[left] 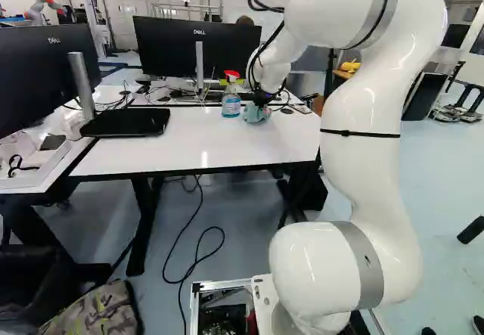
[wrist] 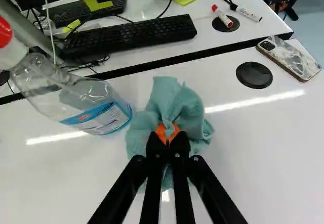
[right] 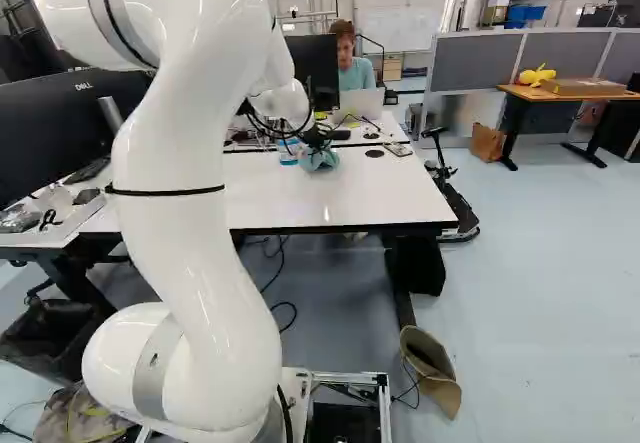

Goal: Clean the table with the green towel

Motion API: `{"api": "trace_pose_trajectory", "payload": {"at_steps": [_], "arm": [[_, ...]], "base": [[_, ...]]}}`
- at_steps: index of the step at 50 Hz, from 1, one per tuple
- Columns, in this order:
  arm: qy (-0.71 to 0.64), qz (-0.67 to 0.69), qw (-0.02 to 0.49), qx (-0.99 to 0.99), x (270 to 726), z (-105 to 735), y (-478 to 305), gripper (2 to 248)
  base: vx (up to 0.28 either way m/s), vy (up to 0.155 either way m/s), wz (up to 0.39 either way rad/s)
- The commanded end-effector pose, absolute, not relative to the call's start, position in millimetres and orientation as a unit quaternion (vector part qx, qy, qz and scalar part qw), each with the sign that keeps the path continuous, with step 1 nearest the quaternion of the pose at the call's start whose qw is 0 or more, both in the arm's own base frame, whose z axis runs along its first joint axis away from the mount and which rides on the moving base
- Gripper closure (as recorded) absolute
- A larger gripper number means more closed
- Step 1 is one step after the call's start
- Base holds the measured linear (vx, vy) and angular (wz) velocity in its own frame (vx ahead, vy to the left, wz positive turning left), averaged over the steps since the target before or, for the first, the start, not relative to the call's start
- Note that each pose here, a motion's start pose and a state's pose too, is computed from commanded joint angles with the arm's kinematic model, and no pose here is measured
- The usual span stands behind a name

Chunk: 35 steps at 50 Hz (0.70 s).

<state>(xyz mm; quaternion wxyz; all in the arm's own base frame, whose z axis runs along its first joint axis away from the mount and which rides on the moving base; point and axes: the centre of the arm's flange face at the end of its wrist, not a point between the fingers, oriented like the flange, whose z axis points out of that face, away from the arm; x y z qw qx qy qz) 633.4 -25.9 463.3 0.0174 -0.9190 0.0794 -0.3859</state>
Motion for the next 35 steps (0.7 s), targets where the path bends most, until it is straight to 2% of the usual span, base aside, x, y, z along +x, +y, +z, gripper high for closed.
{"api": "trace_pose_trajectory", "payload": {"at_steps": [35], "arm": [[0.046,-0.371,0.03,-0.927,580,467,19,224]], "base": [[0.0,0.0,0.0]]}}
